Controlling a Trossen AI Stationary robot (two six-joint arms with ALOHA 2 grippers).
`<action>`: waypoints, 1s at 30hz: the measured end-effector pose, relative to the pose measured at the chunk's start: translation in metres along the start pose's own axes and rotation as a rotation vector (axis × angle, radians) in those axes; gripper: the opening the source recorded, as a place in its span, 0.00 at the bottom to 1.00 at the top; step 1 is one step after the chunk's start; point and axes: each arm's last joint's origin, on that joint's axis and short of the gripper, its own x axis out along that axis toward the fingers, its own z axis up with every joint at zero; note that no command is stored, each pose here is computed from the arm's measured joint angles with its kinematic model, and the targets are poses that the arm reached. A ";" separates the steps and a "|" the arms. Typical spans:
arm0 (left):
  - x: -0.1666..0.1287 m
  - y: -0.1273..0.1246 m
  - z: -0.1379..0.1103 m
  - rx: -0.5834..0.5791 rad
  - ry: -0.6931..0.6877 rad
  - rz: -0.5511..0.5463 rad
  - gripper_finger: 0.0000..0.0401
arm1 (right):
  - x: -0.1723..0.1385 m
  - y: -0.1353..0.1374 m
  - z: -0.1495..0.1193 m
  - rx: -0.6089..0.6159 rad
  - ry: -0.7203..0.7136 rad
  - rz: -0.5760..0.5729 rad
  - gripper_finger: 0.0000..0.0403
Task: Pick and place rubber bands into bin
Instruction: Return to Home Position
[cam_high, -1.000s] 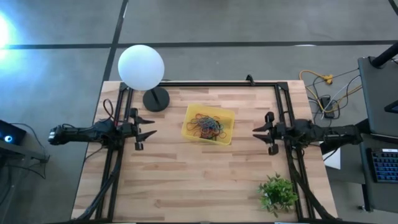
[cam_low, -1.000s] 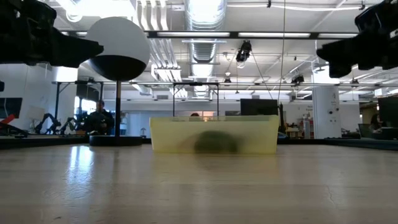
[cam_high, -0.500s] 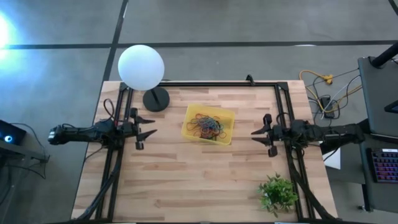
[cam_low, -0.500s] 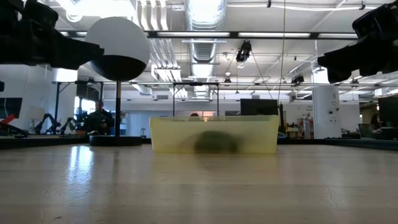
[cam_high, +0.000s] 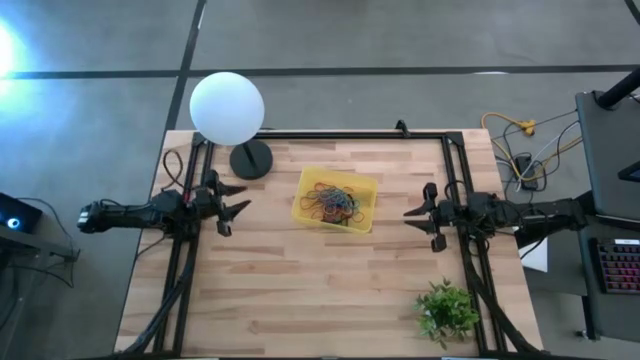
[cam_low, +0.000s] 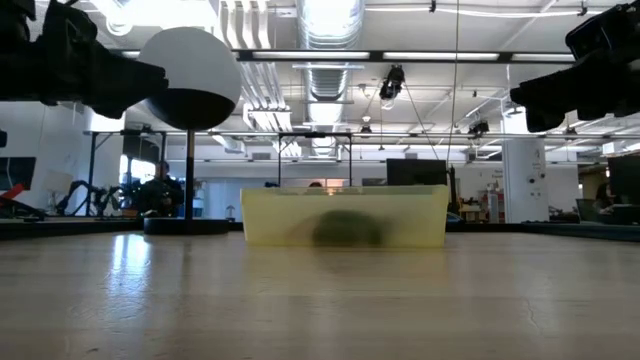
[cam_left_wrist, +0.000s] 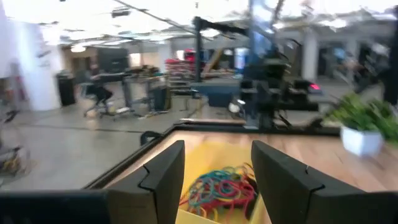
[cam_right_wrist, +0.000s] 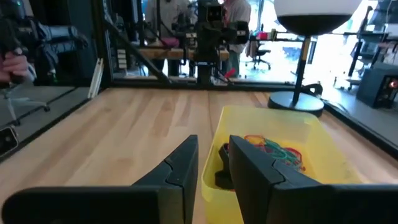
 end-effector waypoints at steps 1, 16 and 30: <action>0.000 0.001 0.001 -0.018 -0.005 0.020 0.43 | 0.000 0.000 0.001 -0.001 -0.006 0.001 0.20; -0.001 -0.001 0.003 -0.035 -0.038 -0.036 0.43 | -0.006 0.003 0.006 -0.019 -0.080 0.085 0.21; 0.002 -0.003 -0.010 0.011 0.101 -0.051 0.43 | -0.004 0.002 0.004 -0.051 -0.054 0.079 0.19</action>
